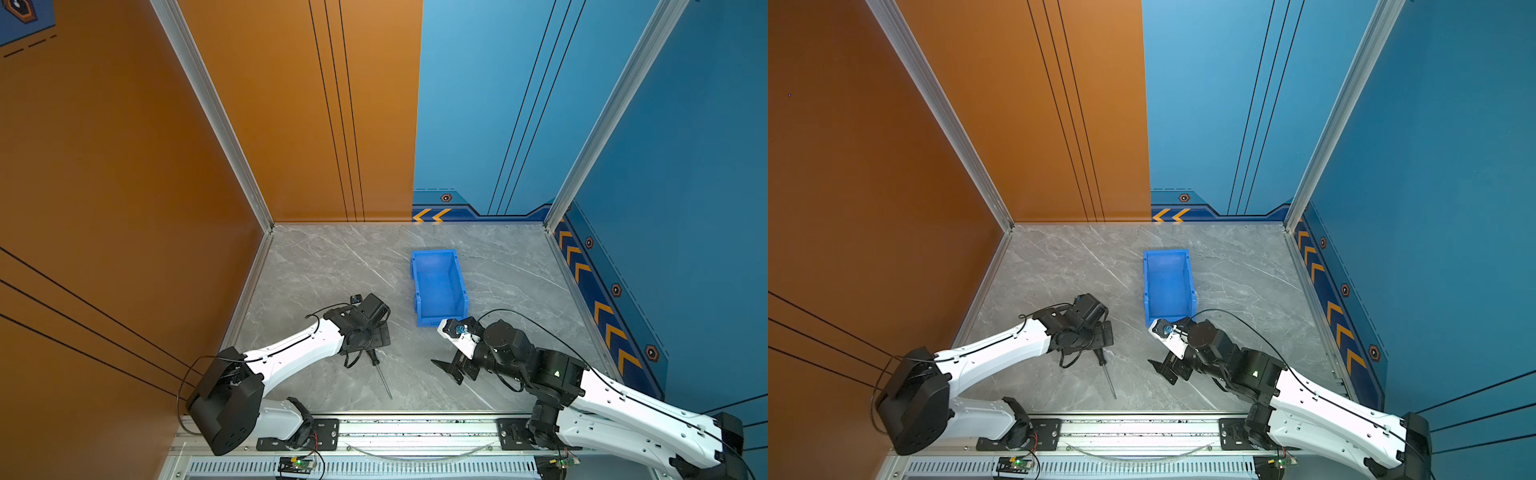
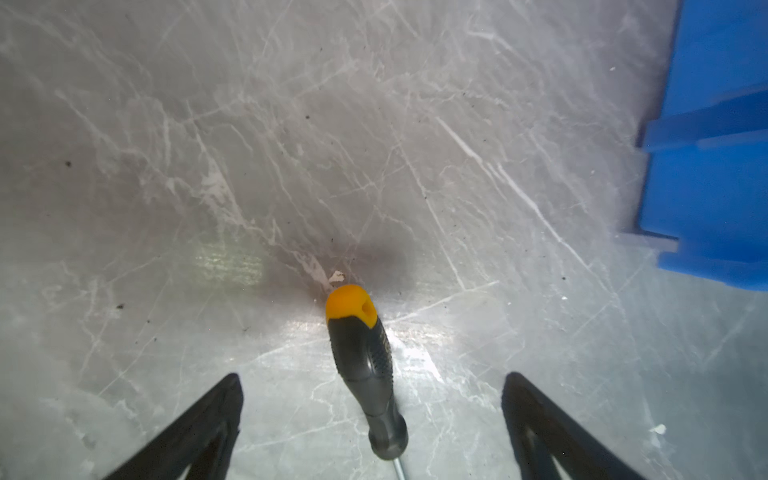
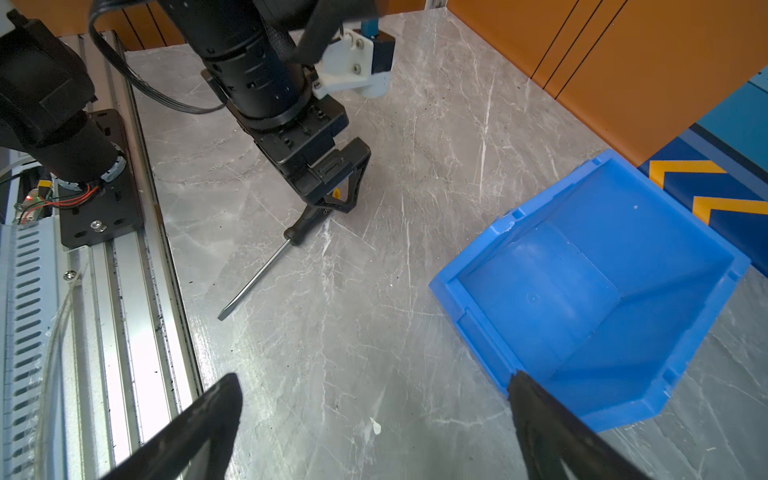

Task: Put the screwdriver in the bin
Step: 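Close the left gripper on the screwdriver handle and lift it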

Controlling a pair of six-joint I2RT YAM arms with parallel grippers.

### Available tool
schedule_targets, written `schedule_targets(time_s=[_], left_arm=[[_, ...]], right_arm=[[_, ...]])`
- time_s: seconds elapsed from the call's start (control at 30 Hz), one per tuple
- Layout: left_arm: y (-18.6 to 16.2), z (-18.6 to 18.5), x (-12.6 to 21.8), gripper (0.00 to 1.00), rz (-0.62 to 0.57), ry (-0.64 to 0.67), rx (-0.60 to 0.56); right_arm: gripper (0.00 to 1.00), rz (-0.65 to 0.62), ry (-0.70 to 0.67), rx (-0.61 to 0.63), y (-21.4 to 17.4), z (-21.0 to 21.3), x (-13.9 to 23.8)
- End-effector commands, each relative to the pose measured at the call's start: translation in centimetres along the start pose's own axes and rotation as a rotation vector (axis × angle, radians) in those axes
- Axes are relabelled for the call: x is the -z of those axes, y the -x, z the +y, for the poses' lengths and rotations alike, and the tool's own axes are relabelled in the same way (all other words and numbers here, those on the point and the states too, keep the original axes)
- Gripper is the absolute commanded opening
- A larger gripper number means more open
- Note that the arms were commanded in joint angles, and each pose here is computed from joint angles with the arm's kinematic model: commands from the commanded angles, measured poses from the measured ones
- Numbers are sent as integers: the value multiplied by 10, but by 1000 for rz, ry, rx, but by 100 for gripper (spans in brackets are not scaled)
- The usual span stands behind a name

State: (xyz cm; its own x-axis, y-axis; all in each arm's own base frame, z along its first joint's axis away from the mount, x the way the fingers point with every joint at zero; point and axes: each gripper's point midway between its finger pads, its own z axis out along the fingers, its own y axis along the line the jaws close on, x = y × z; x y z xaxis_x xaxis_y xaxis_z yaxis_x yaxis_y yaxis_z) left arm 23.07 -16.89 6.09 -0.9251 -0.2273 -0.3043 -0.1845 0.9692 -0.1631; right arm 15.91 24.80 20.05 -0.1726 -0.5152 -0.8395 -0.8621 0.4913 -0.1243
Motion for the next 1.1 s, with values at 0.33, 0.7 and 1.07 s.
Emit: schedule_targets(time_s=[0.33, 0.7, 1.07], left_arm=[[-31, -1, -34, 93, 98, 100, 25], [-32, -4, -40, 62, 75, 138, 58], [-29, -6, -38, 36, 55, 142, 77]], right_arm=[[100, -18, -6, 22, 6, 0, 8], [100, -40, 2, 53, 9, 0, 12], [100, -76, -20, 52, 14, -6, 21]])
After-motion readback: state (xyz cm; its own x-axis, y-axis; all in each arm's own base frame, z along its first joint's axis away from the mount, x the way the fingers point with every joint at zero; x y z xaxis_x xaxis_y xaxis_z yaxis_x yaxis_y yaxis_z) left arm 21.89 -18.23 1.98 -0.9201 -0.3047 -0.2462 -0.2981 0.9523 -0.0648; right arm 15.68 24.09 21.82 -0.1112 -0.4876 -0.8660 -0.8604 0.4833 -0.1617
